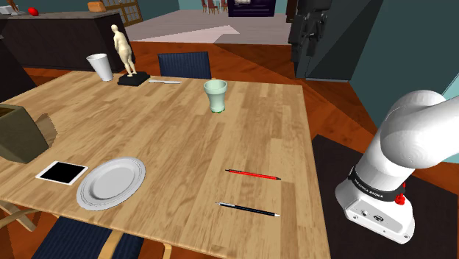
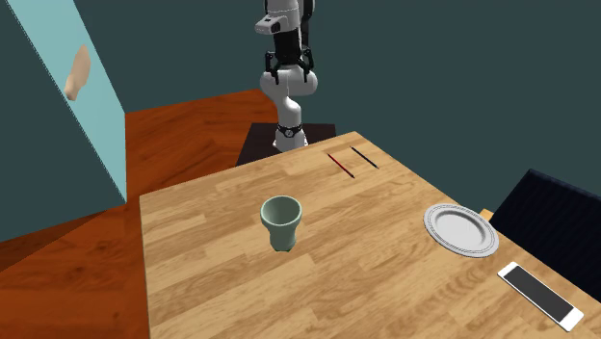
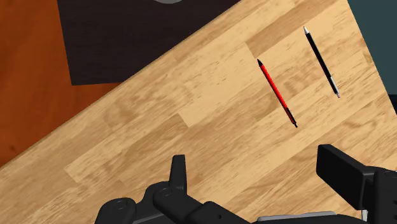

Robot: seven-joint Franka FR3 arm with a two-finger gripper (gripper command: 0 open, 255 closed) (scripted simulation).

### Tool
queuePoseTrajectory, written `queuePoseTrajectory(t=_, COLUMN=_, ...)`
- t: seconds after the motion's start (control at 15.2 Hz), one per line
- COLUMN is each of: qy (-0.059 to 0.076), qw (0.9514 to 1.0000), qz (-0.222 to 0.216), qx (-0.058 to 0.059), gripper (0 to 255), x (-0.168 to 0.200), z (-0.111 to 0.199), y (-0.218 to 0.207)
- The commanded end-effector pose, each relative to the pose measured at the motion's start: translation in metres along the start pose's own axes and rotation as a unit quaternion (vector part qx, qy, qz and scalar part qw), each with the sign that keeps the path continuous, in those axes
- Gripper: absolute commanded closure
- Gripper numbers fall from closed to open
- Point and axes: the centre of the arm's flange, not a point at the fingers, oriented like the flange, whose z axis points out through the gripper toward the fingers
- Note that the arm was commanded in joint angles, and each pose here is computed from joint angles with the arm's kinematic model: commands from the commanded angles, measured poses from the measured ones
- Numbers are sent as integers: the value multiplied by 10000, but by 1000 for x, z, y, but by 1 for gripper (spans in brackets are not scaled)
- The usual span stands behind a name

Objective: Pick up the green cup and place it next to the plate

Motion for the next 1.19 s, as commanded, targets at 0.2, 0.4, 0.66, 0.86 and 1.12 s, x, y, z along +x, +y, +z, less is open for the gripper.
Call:
queuePoseTrajectory(t=0.2, qy=63, qw=10000, qz=33, qx=33, gripper=0, x=33, z=17, y=7)
queuePoseTrajectory(t=0.4, qy=127, qw=9999, qz=65, qx=66, gripper=0, x=66, z=34, y=15)
queuePoseTrajectory(t=0.66, qy=212, qw=9997, qz=109, qx=110, gripper=0, x=111, z=56, y=25)
queuePoseTrajectory(t=0.86, qy=275, qw=9994, qz=142, qx=143, gripper=0, x=145, z=72, y=33)
queuePoseTrajectory(t=1.12, qy=360, qw=9990, qz=185, qx=186, gripper=0, x=190, z=93, y=43)
